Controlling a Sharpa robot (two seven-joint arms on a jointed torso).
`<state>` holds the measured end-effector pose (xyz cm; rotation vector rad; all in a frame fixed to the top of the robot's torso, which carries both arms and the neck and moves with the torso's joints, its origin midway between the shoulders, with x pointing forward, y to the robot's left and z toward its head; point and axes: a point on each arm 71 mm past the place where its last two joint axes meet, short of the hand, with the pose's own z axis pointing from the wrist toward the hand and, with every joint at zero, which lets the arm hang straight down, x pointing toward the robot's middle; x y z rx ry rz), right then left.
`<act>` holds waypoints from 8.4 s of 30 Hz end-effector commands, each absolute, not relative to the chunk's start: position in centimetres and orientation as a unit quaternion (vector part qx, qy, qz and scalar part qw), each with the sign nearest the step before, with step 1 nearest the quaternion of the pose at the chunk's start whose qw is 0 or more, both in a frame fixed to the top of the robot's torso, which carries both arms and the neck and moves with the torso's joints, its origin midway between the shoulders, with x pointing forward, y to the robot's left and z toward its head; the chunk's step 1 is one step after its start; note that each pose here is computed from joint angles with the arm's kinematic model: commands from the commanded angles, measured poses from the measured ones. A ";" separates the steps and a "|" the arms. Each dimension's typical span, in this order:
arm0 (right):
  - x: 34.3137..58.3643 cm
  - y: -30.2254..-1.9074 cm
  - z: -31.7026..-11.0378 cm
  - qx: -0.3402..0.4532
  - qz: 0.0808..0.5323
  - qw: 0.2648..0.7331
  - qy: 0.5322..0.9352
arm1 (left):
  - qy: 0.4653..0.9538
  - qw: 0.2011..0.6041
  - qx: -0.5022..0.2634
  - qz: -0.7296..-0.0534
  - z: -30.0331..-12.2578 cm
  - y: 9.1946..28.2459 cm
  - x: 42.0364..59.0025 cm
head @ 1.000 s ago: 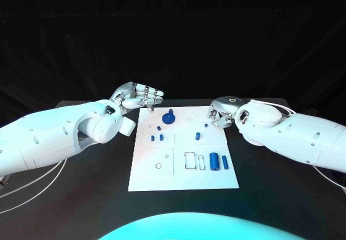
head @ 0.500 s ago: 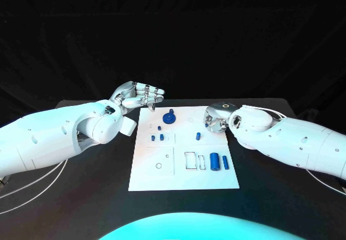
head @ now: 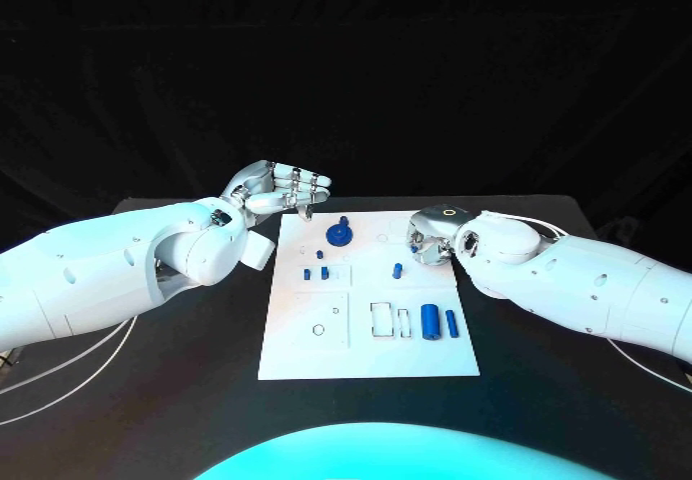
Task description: Assemble the parts on the task board
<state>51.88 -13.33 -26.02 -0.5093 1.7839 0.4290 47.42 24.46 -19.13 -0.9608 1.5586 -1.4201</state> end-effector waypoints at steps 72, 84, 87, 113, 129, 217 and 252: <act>43.3 -6.1 -21.0 -0.240 0.358 0.574 0.696 | 0.628 0.365 -0.383 -0.570 -19.5 23.8 47.6; 41.7 -3.1 -24.4 -0.253 0.374 0.538 0.712 | 0.627 0.362 -0.384 -0.574 -19.5 23.3 47.6; 41.5 -2.8 -25.0 -0.253 0.374 0.533 0.716 | 0.627 0.362 -0.384 -0.574 -19.4 23.2 47.6; 41.6 -2.0 -26.8 -0.261 0.353 0.523 0.731 | 0.628 0.357 -0.381 -0.577 -19.4 22.9 47.5; 41.5 -1.9 -27.3 -0.267 0.347 0.512 0.739 | 0.627 0.358 -0.380 -0.578 -19.3 23.0 47.5; 46.8 -12.2 -23.7 -0.241 0.234 0.564 0.754 | 0.632 0.351 -0.380 -0.576 -19.3 23.3 47.4; 46.9 -10.6 -25.7 -0.237 0.248 0.553 0.759 | 0.633 0.350 -0.380 -0.577 -19.3 23.3 47.4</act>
